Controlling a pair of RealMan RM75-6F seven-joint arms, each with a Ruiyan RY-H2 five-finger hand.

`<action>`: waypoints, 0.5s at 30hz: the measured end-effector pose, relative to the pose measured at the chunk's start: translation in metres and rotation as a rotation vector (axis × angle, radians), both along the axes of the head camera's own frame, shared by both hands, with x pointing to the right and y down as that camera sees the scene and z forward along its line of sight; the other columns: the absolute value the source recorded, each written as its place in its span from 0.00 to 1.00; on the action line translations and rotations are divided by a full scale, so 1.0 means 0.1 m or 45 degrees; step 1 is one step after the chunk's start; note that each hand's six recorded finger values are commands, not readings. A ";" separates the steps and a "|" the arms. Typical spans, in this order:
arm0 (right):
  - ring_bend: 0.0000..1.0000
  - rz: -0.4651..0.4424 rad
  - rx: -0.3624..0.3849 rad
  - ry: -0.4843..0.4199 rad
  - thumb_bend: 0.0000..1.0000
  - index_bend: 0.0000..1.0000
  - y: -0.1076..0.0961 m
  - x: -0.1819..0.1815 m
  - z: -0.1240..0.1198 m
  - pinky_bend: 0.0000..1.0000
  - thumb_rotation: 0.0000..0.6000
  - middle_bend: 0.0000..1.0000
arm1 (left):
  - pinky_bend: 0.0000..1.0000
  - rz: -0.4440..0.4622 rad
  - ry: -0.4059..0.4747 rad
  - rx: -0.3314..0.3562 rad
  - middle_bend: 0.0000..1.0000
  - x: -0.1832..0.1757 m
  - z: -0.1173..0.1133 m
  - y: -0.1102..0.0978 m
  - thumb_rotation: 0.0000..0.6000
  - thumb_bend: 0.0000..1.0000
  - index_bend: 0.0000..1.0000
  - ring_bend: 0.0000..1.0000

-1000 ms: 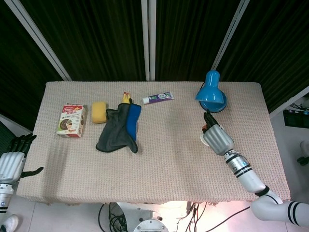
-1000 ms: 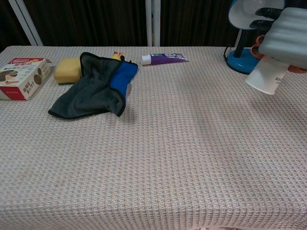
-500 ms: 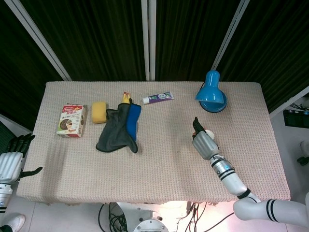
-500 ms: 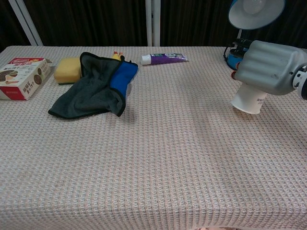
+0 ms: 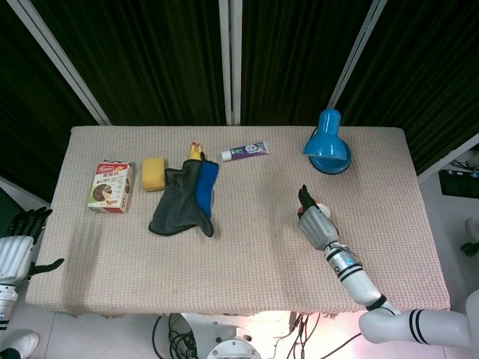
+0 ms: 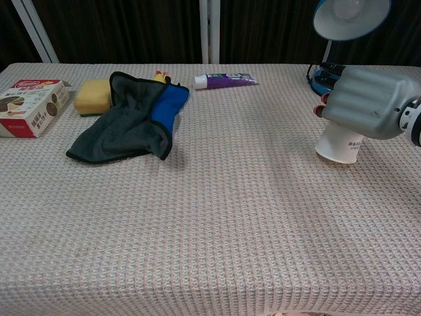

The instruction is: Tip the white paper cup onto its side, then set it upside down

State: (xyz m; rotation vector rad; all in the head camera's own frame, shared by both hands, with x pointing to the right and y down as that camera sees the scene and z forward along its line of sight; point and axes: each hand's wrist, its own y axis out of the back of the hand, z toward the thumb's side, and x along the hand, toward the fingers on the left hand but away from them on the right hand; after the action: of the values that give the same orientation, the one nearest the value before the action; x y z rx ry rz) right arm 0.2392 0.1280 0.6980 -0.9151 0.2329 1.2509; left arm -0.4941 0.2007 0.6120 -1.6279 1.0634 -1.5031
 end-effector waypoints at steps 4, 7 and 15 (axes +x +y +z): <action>0.00 0.008 -0.019 -0.015 0.02 0.00 0.03 -0.02 -0.02 0.00 1.00 0.06 | 0.04 -0.008 -0.001 -0.003 0.03 -0.02 0.00 0.01 1.00 0.09 0.07 0.00; 0.00 0.003 -0.019 -0.032 0.02 0.00 0.04 -0.03 -0.04 0.00 1.00 0.03 | 0.04 -0.009 -0.003 -0.003 0.03 -0.02 -0.01 0.01 1.00 0.09 0.07 0.00; 0.00 0.146 0.011 -0.207 0.01 0.00 -0.01 0.10 -0.39 0.00 1.00 0.01 | 0.04 0.002 -0.001 0.010 0.03 0.00 -0.03 -0.02 1.00 0.09 0.07 0.00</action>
State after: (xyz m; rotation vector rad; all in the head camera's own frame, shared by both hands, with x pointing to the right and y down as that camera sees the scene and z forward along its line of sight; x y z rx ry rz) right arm 0.2490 0.1270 0.6593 -1.0289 0.0464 1.2738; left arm -0.4937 0.1986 0.6091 -1.6218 1.0659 -1.4964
